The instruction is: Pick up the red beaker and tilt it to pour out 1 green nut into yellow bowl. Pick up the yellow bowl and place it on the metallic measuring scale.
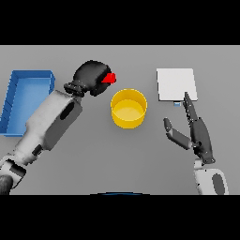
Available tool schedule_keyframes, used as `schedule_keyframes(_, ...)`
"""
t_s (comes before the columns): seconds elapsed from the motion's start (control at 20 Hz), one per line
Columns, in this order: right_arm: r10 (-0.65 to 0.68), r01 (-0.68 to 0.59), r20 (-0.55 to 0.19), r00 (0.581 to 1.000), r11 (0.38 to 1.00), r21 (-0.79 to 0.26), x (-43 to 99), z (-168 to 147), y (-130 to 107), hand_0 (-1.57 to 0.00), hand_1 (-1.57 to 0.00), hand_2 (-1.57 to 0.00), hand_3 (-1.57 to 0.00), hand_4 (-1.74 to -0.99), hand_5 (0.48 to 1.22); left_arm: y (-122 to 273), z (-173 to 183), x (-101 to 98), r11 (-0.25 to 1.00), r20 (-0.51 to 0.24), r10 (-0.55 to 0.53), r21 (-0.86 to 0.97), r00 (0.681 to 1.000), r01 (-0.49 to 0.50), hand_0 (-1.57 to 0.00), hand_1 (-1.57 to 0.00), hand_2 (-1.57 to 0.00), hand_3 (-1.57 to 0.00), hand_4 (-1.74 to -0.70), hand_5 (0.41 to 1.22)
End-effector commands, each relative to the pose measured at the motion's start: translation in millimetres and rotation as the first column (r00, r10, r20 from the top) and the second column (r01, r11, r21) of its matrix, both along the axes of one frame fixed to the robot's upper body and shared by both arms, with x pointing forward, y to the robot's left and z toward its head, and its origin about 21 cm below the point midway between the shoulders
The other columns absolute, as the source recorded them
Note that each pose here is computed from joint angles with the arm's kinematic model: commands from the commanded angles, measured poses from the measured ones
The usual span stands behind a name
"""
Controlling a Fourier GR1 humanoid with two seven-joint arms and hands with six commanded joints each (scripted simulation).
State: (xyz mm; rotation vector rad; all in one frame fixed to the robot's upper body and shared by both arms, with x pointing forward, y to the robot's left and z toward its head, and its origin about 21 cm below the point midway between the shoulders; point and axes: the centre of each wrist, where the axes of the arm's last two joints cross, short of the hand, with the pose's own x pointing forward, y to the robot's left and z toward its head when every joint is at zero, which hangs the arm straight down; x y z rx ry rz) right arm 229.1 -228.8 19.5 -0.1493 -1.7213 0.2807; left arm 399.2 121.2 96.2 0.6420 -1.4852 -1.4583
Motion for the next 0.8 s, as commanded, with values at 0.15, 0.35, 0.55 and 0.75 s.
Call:
schedule_keyframes(0.15,-0.005,0.006,-0.031,1.000,1.000,0.014,-1.7,-4.5,2.9,0.00,0.00,0.00,0.00,-1.191,0.675,-13.0,6.2,2.8,0.962,0.009,-0.082,0.263,0.997,0.077,-1.57,-1.57,-1.57,-1.44,-1.70,1.209)
schedule_keyframes(0.35,-0.013,0.016,-0.038,0.999,0.998,0.059,-1.9,-4.5,3.9,0.00,0.00,0.00,0.00,-1.202,0.651,-28.7,20.1,9.2,0.873,0.017,-0.167,0.467,0.986,0.140,-1.57,-1.57,-1.57,-1.33,-1.72,1.216)
schedule_keyframes(0.55,-0.027,0.029,-0.039,0.999,0.998,0.047,-4.4,-7.9,5.9,0.00,0.00,0.00,0.00,-1.221,0.617,-46.5,25.7,13.7,0.779,0.011,-0.281,0.586,0.960,0.222,-1.57,-1.57,-1.57,-1.43,-1.73,1.219)
schedule_keyframes(0.75,-0.041,0.041,-0.016,0.999,0.999,0.033,-4.7,-9.6,9.2,0.00,0.00,0.00,0.00,-1.205,0.584,-61.8,26.2,13.5,0.657,0.007,-0.365,0.710,0.931,0.253,-1.57,-1.57,-1.57,-1.51,-1.73,1.220)
